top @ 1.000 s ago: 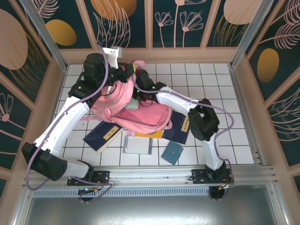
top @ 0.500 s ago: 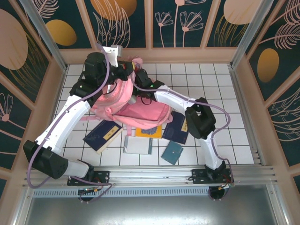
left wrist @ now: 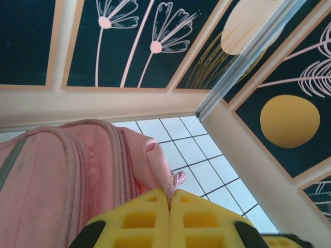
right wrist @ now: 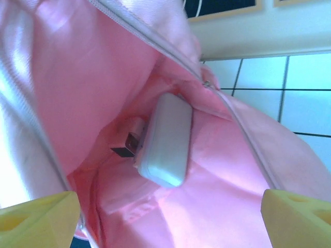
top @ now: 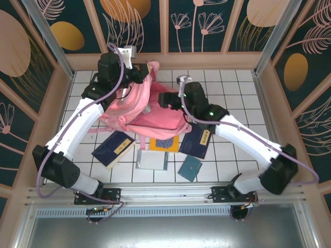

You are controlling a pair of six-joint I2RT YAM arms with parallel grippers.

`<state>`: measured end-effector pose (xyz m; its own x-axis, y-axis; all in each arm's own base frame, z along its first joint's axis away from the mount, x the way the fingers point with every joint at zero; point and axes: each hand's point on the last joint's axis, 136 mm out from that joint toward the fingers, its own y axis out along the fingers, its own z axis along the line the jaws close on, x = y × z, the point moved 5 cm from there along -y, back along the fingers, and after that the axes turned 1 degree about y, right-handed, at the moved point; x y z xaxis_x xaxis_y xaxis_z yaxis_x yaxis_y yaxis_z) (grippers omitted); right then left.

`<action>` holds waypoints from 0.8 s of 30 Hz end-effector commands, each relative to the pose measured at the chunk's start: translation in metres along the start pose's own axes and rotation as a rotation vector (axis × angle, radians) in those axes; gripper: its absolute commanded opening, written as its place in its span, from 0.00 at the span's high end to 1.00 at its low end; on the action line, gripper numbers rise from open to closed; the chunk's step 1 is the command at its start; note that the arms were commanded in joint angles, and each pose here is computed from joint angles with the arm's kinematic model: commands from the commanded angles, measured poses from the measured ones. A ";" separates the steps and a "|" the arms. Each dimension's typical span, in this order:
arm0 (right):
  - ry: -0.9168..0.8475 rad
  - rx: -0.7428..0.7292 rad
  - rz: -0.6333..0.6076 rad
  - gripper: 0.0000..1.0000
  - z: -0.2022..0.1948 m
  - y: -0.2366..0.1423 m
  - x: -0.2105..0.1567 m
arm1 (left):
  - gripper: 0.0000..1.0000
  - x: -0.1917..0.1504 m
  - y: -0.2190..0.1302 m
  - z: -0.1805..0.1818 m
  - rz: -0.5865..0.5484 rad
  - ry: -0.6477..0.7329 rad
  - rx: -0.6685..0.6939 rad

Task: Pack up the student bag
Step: Pick up the card holder from the bottom-center of the table.

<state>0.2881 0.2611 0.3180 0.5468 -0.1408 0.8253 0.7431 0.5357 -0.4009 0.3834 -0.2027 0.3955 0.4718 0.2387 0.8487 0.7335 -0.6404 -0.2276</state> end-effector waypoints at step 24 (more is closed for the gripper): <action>0.499 -0.618 0.949 0.18 -0.033 -0.069 -0.253 | 1.00 -0.032 0.003 0.024 -0.079 -0.169 -0.047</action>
<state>0.1294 0.2380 0.1350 0.9769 -0.2129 0.0193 0.0584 0.1788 -0.9822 0.3877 -0.2032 0.3247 0.5739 0.3514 0.7397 0.7174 -0.6513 -0.2472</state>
